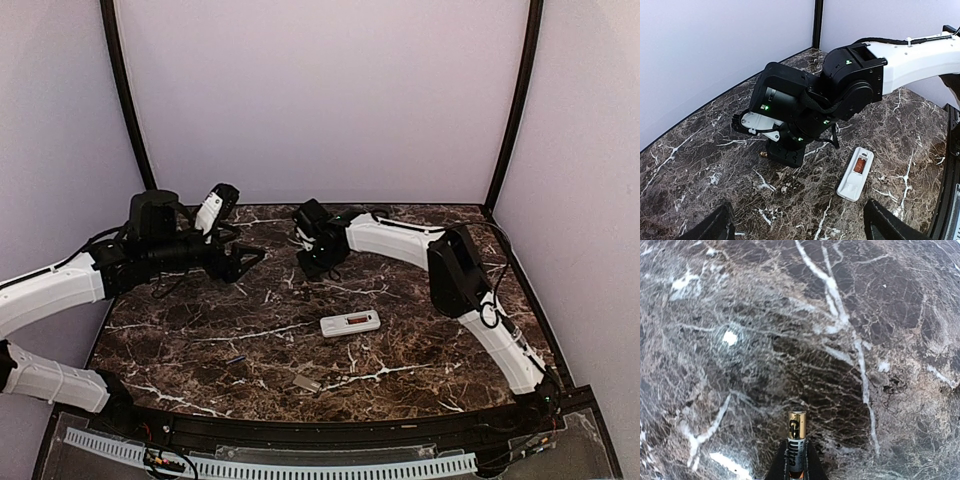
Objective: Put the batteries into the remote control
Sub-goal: Pick up the battery at the center of the board, then pick up the remote control without batteries from the center of the board.
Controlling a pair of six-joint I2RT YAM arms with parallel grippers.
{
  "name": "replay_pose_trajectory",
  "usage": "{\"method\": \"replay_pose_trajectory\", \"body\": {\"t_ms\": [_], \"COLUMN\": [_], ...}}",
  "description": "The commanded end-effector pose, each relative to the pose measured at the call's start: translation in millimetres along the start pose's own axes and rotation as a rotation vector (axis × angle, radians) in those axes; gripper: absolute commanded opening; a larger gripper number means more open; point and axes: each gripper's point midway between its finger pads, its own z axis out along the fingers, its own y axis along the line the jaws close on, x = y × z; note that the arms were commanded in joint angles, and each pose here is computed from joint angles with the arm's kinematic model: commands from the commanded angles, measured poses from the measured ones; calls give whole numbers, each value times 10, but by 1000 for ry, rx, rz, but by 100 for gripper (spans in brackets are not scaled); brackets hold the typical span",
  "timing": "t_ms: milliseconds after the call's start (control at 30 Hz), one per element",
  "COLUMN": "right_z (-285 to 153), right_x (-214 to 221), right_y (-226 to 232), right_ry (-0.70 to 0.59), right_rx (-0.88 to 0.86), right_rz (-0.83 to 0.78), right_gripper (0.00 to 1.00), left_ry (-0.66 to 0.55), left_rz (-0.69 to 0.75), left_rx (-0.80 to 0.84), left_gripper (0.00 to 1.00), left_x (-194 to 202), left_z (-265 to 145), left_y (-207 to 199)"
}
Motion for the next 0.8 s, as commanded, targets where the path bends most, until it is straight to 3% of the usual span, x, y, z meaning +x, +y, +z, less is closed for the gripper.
{"method": "replay_pose_trajectory", "body": {"t_ms": [0, 233, 367, 533, 600, 667, 767], "right_z": [-64, -725, -1316, -1879, -2068, -2202, -2344], "right_x": [366, 74, 3, 199, 253, 295, 344], "right_y": [55, 244, 361, 452, 483, 456, 344], "right_ry": [136, -10, -86, -52, -64, -84, -114], "right_rx": [-58, -256, -397, -515, -545, -547, -523], "right_rz": [-53, -117, -177, -217, -220, -201, -164], "right_gripper": [0, 0, 0, 0, 0, 0, 0], "left_ry": [-18, -46, -63, -77, -101, -128, -108], "left_rz": [21, 69, 156, 487, 666, 746, 652], "left_rx": [-9, -19, 3, 71, 132, 169, 268], "left_gripper": [88, 88, 87, 78, 78, 78, 80], "left_x": [-77, -109, -138, -117, -92, -98, -61], "left_z": [-98, -176, -226, -286, -295, -282, -185], "left_y": [9, 6, -52, -264, -508, -629, -765]}}
